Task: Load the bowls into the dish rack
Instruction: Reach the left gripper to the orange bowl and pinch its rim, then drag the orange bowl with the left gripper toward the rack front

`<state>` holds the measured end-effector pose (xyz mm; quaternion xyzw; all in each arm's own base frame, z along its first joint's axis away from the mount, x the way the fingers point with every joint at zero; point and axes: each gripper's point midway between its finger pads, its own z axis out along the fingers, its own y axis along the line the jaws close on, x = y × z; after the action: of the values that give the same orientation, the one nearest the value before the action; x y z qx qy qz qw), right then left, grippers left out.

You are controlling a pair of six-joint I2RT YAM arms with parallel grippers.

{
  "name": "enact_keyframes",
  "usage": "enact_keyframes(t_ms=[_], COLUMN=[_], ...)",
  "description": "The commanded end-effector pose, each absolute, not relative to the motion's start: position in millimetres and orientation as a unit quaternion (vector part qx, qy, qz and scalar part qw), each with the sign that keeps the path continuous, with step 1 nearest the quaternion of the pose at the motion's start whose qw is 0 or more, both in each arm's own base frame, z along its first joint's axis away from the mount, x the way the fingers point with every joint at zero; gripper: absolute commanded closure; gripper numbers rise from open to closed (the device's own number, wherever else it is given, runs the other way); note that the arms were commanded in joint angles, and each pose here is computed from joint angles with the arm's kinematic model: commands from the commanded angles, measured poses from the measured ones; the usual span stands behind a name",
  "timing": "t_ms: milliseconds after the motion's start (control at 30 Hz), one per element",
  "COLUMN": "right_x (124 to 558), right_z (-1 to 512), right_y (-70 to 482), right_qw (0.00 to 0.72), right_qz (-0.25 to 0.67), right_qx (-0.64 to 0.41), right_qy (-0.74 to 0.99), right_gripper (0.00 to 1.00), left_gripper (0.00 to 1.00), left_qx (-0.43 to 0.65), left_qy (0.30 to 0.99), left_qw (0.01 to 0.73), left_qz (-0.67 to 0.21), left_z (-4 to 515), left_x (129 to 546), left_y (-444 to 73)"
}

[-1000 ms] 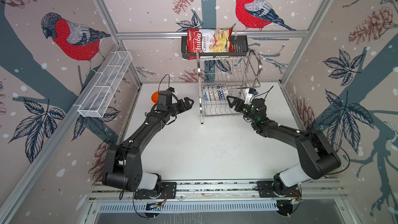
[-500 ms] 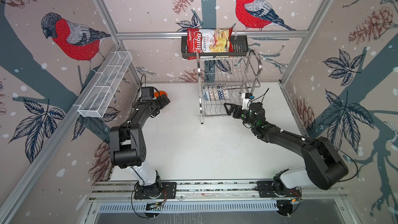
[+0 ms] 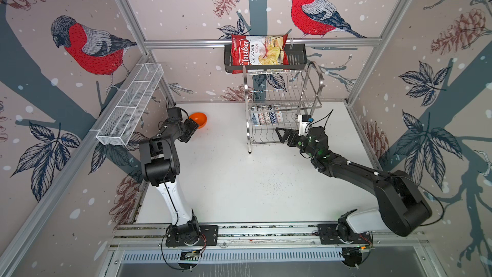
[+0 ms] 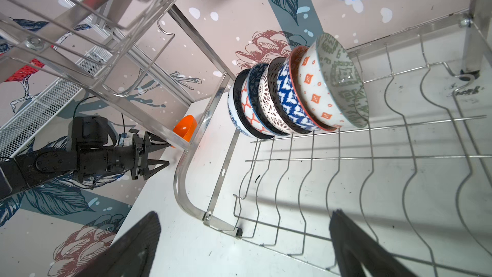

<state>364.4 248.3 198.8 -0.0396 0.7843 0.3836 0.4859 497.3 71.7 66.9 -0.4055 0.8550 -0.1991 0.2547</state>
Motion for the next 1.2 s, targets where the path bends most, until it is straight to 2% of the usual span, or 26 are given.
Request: enact_keyframes(t_ms=[0, 233, 333, 467, 600, 700, 800, 867, 967, 1033, 1167], right_x=[363.3, 363.1, 362.6, 363.4, 364.2, 363.5, 364.4, 365.3, 365.3, 364.1, 364.1], right_z=[209.9, 211.6, 211.9, 210.3, 211.9, 213.4, 213.4, 213.2, 213.5, 216.9, 218.8], right_y=[253.2, 253.7, 253.4, 252.3, 248.2, 245.9, 243.3, 241.8, 238.6, 235.3, 228.8], right_qw=[0.498, 0.499, 0.500, 0.498, 0.501, 0.505, 0.507, 0.508, 0.511, 0.518, 0.524], right_qz=[0.394, 0.395, 0.395, 0.398, 0.400, 0.398, 0.396, 0.396, 0.397, 0.397, 0.391], right_qx=[-0.056, -0.059, -0.059, -0.056, -0.049, -0.047, -0.042, -0.039, -0.032, -0.029, -0.020], right_qy=[0.770, 0.769, 0.768, 0.769, 0.766, 0.764, 0.764, 0.764, 0.762, 0.757, 0.757], right_gripper=[0.00, 0.00, 0.00, 0.01, 0.00, 0.00, 0.01, 0.01, 0.00, 0.01, 0.01], left_gripper=[0.27, 0.34, 0.41, 0.58, 0.60, 0.68, 0.83, 0.85, 0.97, 1.00, 1.00], left_qx=[-0.420, -0.445, -0.448, -0.445, -0.440, -0.433, -0.425, -0.419, -0.411, -0.402, -0.380], left_qy=[0.838, 0.824, 0.827, 0.834, 0.843, 0.848, 0.855, 0.858, 0.862, 0.864, 0.873], left_qw=[0.265, 0.272, 0.269, 0.263, 0.249, 0.246, 0.246, 0.246, 0.245, 0.248, 0.252], left_qz=[-0.227, -0.222, -0.207, -0.195, -0.183, -0.179, -0.169, -0.165, -0.166, -0.172, -0.176], left_z=[73.3, 71.6, 68.7, 61.3, 48.3, 45.3, 46.2, 47.2, 50.0, 54.2, 61.4], left_x=[509.3, 519.4, 522.1, 522.8, 519.4, 518.5, 517.2, 515.5, 511.4, 508.3, 499.8], left_y=[70.7, 78.9, 84.3, 87.0, 88.2, 87.5, 89.5, 89.8, 87.3, 82.3, 71.4])
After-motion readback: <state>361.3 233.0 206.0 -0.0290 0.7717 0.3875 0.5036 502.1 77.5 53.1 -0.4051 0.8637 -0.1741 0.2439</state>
